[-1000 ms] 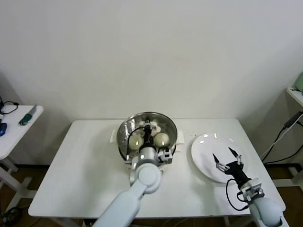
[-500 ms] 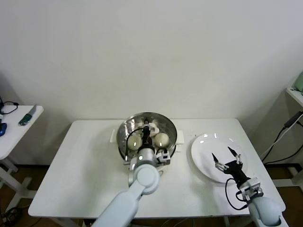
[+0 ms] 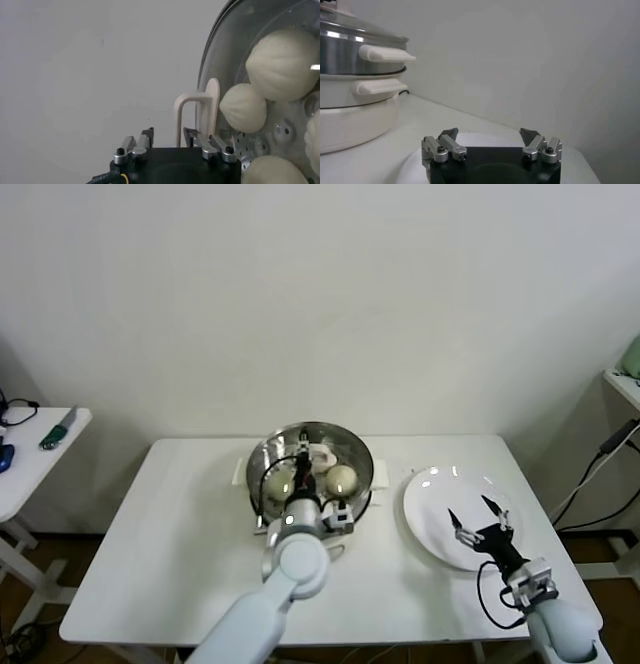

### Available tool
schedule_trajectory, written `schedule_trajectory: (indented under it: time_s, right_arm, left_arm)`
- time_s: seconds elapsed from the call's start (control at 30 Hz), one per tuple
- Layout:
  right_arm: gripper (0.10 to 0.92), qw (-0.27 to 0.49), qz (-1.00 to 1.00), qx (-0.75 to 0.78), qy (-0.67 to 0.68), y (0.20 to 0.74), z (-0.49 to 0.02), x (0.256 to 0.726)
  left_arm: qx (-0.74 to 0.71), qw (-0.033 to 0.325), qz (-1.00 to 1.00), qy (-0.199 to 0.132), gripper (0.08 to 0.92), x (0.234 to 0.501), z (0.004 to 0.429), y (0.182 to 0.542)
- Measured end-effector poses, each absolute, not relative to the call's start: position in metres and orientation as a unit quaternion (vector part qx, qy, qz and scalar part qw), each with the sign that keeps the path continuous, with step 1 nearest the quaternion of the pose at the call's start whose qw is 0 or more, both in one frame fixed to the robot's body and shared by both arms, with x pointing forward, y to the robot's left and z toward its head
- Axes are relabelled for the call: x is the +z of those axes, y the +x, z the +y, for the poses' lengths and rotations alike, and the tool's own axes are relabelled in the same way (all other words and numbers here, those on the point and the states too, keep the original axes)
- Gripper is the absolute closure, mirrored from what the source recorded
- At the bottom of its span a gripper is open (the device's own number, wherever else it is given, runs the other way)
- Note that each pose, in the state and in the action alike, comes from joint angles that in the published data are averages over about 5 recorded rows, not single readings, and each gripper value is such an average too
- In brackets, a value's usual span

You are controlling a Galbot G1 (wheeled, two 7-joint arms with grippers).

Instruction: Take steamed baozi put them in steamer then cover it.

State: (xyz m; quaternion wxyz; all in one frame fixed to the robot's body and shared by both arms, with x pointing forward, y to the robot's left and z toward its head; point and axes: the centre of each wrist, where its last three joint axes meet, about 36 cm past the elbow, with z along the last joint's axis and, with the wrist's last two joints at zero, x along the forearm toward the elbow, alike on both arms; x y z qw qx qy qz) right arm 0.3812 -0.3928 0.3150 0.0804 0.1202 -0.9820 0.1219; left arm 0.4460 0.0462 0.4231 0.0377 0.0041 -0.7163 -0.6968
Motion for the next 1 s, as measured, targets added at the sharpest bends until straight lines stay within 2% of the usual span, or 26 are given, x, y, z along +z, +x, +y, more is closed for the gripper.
schedule_trajectory:
  time_s: [0.37, 0.47, 0.63, 0.77, 0.87, 1.0]
  right_arm:
    - [0.200, 0.090, -0.986, 0.097, 0.102, 0.388, -0.393, 0.329]
    - [0.200, 0.094, -0.986, 0.094, 0.096, 0.389, -0.394, 0.332]
    - [0.200, 0.095, -0.987, 0.088, 0.091, 0.388, -0.395, 0.336]
    - [0.200, 0.094, -0.988, 0.084, 0.090, 0.386, -0.394, 0.338]
    - [0.200, 0.094, -0.988, 0.081, 0.092, 0.382, -0.394, 0.337]
    - [0.200, 0.091, -0.988, 0.078, 0.094, 0.376, -0.393, 0.336]
  left_arm:
    - [-0.673, 0.031, -0.739, 0.000, 0.234, 0.439, 0.077, 0.417]
    - [-0.662, 0.029, -0.749, -0.005, 0.188, 0.444, 0.086, 0.405]
    - [-0.638, 0.023, -0.770, -0.008, 0.177, 0.454, 0.101, 0.384]
    - [-0.603, 0.028, -0.798, 0.003, 0.177, 0.464, 0.119, 0.372]
    - [-0.564, 0.051, -0.824, 0.019, 0.177, 0.467, 0.141, 0.367]
    - [-0.495, 0.105, -0.862, 0.040, 0.177, 0.464, 0.176, 0.359]
